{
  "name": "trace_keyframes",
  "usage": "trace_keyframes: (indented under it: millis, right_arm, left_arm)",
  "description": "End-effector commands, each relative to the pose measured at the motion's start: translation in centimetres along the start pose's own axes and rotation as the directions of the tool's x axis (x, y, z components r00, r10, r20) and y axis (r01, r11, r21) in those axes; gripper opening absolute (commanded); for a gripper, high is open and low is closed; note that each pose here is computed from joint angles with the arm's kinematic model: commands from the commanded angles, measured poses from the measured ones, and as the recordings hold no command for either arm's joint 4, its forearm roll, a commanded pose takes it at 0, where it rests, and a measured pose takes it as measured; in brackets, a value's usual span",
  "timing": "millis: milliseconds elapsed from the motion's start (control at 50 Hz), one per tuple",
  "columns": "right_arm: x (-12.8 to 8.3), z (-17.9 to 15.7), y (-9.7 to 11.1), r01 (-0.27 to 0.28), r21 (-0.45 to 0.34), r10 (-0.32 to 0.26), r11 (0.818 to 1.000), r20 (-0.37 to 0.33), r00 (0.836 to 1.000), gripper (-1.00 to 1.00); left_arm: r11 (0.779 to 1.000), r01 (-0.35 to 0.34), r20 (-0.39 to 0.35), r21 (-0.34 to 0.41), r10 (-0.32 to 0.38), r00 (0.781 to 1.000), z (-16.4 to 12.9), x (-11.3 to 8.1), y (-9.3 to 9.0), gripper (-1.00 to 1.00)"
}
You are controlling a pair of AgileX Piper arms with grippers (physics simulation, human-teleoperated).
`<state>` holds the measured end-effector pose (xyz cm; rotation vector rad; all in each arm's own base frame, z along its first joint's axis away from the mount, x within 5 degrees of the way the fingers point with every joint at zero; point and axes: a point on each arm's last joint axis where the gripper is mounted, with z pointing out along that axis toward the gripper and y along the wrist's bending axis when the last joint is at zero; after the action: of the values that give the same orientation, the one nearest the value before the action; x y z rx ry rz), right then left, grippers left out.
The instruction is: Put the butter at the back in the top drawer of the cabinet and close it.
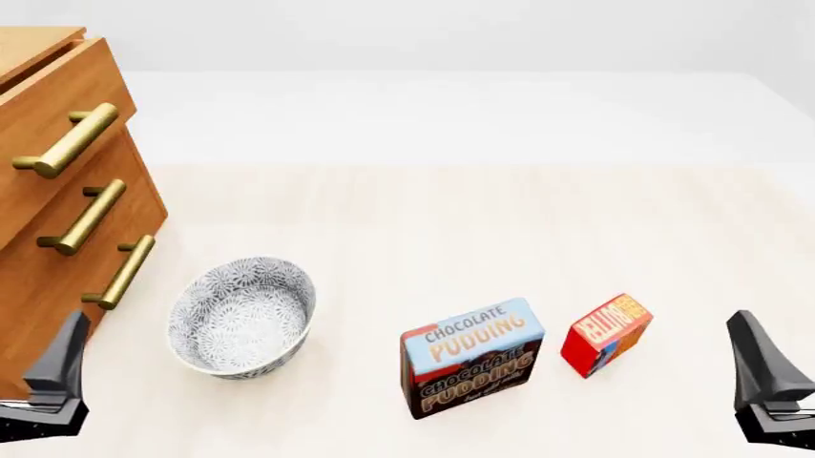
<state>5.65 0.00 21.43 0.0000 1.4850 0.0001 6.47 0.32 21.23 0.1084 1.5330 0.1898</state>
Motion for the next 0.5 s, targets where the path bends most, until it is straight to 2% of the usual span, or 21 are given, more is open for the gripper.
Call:
trace_keyframes:
  millis: [20,40,60,80,100,120,140,200,280,300,320,360,500]
  right_arm:
    - [0.0,0.0,0.0,0.000,0.000,0.000,1.000,0.000,1.000,1.00]
    - [0.0,0.0,0.0,0.000,0.000,0.000,1.000,0.000,1.000,1.00]
    - [0.0,0.0,0.0,0.000,0.000,0.000,1.000,0.000,1.000,1.00]
    - [0.0,0.0,0.0,0.000,0.000,0.000,1.000,0.000,1.000,1.00]
    - [0.0,0.0,0.0,0.000,0.000,0.000,1.000,0.000,1.000,1.00]
    - [0.0,0.0,0.0,0.000,0.000,0.000,1.000,0.000,1.000,1.00]
    - [0.0,0.0,0.0,0.000,0.000,0.000,1.000,0.000,1.000,1.00]
    - [0.0,0.0,0.0,0.000,0.000,0.000,1.000,0.000,1.000,1.00]
    - [0.0,0.0,0.0,0.000,0.000,0.000,1.000,0.000,1.000,1.00]
    - [0.0,0.0,0.0,0.000,0.000,0.000,1.000,0.000,1.000,1.00]
    - [0.0,0.0,0.0,0.000,0.000,0.000,1.000,0.000,1.000,1.00]
    - [0.0,0.0,0.0,0.000,0.000,0.000,1.000,0.000,1.000,1.00]
    - [0.0,0.0,0.0,0.000,0.000,0.000,1.000,0.000,1.000,1.00]
  left_arm:
    - [0.990,-0.142,-0.028,0.007,0.142,0.989,-1.2,-3.1,0.6,1.00]
    - [0.990,-0.137,-0.017,0.020,0.138,0.990,-1.3,-4.3,0.8,1.00]
    - [0.989,-0.145,-0.016,0.030,0.145,0.989,-1.2,-4.2,0.7,1.00]
    - [0.989,-0.128,0.016,0.072,0.127,0.992,-0.9,-4.1,0.4,1.00]
    - [0.997,-0.007,0.102,-0.082,0.015,0.995,-2.3,-5.9,1.4,1.00]
    - [0.997,-0.014,0.099,-0.076,0.022,0.995,-2.3,-5.9,1.4,1.00]
    - [0.991,-0.132,0.016,0.033,0.132,0.991,-1.5,-4.5,0.7,1.00]
    - [0.980,-0.189,0.008,0.071,0.188,0.982,-0.3,-4.8,0.5,1.00]
    - [0.976,-0.205,0.015,0.072,0.205,0.979,-0.4,-4.8,0.5,1.00]
    - [0.970,-0.220,0.035,0.102,0.218,0.975,-1.0,-6.3,0.6,1.00]
    - [0.969,-0.230,-0.008,0.085,0.232,0.973,0.6,-5.7,0.6,1.00]
    - [0.959,-0.263,0.008,0.108,0.263,0.965,1.8,-5.7,0.3,1.00]
    - [0.950,-0.291,0.027,0.114,0.290,0.957,1.4,-6.4,0.4,1.00]
